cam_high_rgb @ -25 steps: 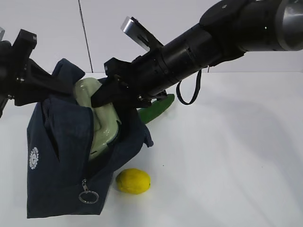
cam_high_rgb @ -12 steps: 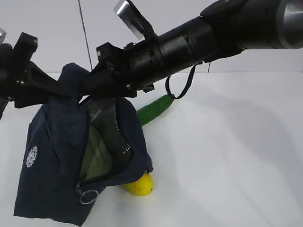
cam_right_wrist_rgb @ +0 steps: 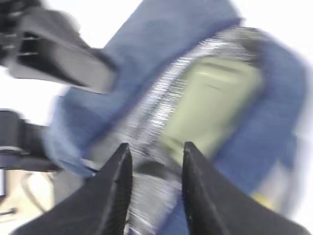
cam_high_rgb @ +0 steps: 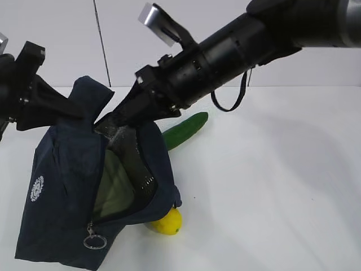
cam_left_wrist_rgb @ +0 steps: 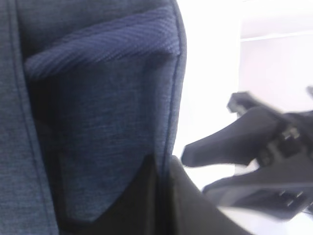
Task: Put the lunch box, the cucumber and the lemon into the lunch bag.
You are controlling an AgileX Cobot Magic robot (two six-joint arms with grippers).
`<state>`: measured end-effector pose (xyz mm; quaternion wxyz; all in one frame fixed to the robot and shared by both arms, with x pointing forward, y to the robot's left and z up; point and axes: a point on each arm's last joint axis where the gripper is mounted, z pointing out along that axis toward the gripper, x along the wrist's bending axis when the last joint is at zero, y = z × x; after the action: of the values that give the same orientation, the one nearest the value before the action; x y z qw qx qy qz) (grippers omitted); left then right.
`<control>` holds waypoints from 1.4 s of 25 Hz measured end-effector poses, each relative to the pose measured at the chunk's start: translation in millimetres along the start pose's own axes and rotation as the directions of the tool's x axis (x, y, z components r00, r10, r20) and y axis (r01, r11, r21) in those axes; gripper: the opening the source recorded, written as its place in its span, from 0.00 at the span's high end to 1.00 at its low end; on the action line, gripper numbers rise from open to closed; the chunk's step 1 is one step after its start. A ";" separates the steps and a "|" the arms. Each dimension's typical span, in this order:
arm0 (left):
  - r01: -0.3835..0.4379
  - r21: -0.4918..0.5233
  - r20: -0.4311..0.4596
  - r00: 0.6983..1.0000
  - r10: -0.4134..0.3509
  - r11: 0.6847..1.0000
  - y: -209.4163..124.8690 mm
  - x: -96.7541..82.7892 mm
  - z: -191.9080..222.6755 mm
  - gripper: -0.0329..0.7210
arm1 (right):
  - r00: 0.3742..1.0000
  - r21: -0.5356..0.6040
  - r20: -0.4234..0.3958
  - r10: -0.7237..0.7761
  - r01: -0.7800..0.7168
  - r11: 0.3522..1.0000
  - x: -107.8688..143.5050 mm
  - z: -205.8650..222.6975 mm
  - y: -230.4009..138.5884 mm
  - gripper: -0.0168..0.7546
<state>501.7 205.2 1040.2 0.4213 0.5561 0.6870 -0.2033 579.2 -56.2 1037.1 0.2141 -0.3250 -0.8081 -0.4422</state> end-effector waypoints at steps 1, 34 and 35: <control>-0.002 0.000 0.000 1.000 0.002 1.000 0.0 0.0 0.0 0.97 | 1.000 0.006 0.002 -0.006 0.006 1.000 -2.2 -7.1 2.2 0.62; -0.069 -0.001 0.007 0.998 0.069 0.998 0.0 -0.7 0.0 0.96 | 0.844 0.326 0.449 -0.295 0.152 0.933 -59.3 -69.7 -2.3 0.34; -0.071 0.001 0.009 0.997 0.071 0.997 -0.1 -0.9 0.0 0.97 | 0.818 0.341 0.466 -0.336 0.185 0.922 -62.0 -71.1 -1.1 0.34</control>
<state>501.6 204.7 1040.9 0.4312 0.5793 0.6648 -0.1912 625.8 -138.1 1034.0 -0.0295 -0.2829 -0.9269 -0.2450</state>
